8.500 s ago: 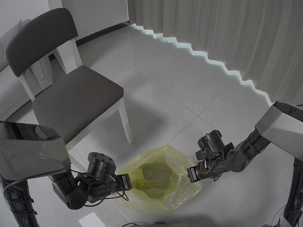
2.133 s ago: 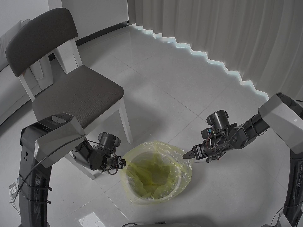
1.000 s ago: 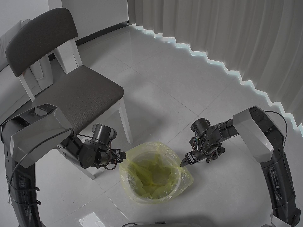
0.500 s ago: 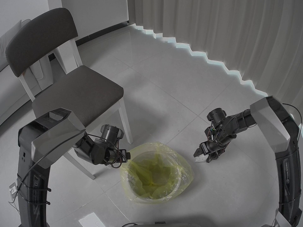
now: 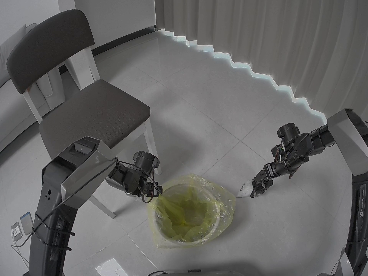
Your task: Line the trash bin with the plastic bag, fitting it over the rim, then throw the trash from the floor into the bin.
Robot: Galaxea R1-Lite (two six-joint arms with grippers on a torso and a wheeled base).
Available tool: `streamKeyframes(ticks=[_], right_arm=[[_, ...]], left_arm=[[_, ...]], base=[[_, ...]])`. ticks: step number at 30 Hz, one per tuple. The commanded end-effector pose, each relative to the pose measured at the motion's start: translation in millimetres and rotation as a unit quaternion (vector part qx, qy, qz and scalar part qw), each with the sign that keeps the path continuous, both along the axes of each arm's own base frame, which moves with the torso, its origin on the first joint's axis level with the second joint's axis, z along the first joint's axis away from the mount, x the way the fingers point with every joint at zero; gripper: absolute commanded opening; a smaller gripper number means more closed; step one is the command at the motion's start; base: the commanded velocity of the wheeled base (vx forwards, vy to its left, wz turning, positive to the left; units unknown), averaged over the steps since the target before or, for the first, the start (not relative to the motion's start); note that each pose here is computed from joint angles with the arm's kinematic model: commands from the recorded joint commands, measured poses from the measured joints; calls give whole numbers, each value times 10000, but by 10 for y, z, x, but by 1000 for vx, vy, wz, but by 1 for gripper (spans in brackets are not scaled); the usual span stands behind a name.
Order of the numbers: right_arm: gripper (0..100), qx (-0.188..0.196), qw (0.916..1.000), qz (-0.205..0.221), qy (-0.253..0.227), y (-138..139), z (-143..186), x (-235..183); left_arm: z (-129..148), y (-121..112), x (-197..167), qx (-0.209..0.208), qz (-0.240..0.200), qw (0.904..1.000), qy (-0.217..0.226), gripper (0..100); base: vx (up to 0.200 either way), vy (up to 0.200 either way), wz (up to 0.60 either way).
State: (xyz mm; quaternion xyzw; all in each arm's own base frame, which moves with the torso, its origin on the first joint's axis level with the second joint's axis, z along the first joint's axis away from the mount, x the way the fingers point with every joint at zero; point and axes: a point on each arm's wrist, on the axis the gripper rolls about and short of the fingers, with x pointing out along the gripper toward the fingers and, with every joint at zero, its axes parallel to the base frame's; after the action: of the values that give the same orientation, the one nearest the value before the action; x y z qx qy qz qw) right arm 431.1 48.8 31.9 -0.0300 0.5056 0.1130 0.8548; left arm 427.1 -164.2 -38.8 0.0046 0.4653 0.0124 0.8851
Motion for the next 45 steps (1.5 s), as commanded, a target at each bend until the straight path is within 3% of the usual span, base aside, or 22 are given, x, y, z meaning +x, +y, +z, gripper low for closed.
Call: streamKeyframes(ticks=[1,5,6,11,16,23,29,39,45], right_arm=[[100,17,10000,-54,-67,-50,35,2],[100,34,9999,-77,-104,-76,36,10],[100,153,9998,-19,-115,-69,39,13],[100,245,9997,26,-90,-71,24,13],[100,247,9995,191,5,58,-33,-34],[100,236,9958,872,-119,718,-305,-82],[100,197,9925,1204,-49,1003,-588,-62],[100,31,9882,1524,129,1099,-815,-41],[100,-84,9862,1535,610,1150,-826,123]], left_arm=[[195,52,-78,-165,-17,9999,-31,100],[499,81,-191,-380,-111,9990,-203,100],[693,102,-268,-496,-166,9979,-377,100],[952,157,-451,-623,-229,9962,-556,100],[912,200,-578,-644,-255,9961,-539,100],[840,291,-790,-715,-258,9942,-764,100],[941,360,-905,-776,-236,9927,-890,100],[1033,400,-993,-801,-225,9920,-947,100],[1081,391,-1058,-855,-225,9914,-969,100]], base=[[0,0,0],[0,0,0],[0,0,0],[0,0,0],[0,0,0],[0,0,0],[0,0,0],[0,0,0],[0,0,0]])
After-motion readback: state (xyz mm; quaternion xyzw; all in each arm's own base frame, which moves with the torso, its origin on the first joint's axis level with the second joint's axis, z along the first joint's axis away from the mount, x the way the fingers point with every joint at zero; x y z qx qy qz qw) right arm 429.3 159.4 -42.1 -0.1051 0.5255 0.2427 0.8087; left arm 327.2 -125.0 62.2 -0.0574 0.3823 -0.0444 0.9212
